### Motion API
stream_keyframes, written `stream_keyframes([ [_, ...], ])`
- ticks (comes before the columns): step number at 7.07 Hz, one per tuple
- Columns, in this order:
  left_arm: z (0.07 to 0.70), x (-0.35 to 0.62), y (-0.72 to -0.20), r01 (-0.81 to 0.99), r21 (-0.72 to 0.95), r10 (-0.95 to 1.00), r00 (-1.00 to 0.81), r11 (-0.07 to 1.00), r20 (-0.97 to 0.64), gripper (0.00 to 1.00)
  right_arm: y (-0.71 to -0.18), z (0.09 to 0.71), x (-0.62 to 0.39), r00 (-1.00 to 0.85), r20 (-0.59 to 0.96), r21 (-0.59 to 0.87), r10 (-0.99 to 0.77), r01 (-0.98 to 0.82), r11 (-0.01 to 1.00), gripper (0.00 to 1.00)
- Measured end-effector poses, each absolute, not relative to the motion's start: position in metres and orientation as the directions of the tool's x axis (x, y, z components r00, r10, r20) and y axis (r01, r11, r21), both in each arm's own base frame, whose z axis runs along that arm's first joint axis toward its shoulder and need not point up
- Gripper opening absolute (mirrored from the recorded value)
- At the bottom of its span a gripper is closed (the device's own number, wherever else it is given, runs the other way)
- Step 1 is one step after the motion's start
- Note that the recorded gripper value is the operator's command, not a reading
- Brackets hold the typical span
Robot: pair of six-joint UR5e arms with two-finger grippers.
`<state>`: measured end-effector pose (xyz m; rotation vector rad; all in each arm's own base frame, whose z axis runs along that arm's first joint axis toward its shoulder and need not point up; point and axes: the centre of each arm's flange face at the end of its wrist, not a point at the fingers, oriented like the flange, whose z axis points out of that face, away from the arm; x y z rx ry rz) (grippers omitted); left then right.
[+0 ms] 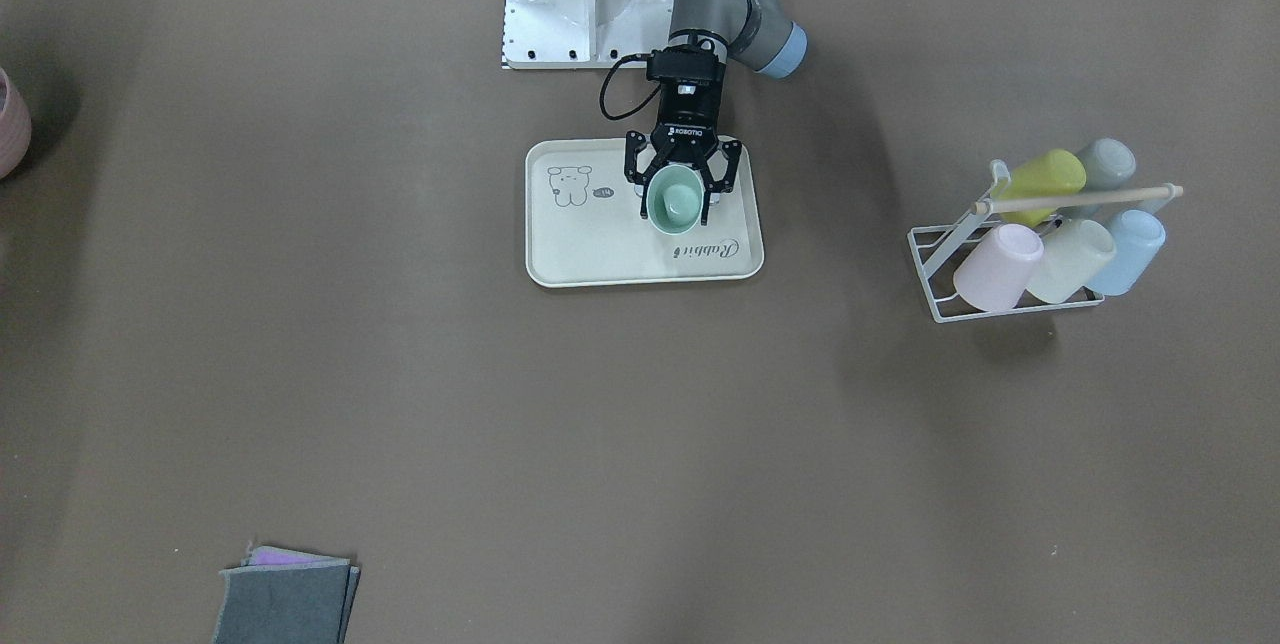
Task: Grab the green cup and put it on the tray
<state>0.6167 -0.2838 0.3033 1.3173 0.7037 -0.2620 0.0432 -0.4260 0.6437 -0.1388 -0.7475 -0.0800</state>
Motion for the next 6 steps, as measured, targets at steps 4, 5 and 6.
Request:
stream_keyframes([
  [4,0.299,0.628,-0.285,0.543,0.800,0.209,0.777,0.256,-0.594,0.84,-0.427,0.646,0.045,0.737,0.676,-0.100,-0.021,0.119,0.988,0.99],
  [5,0.300,0.629,-0.286,0.540,0.801,0.209,0.779,0.257,-0.592,0.87,-0.427,0.647,0.045,0.737,0.675,-0.102,-0.019,0.119,0.988,0.99],
  [6,0.301,0.631,-0.286,0.537,0.803,0.209,0.781,0.257,-0.589,0.90,-0.428,0.647,0.045,0.738,0.675,-0.103,-0.019,0.119,0.988,0.99],
])
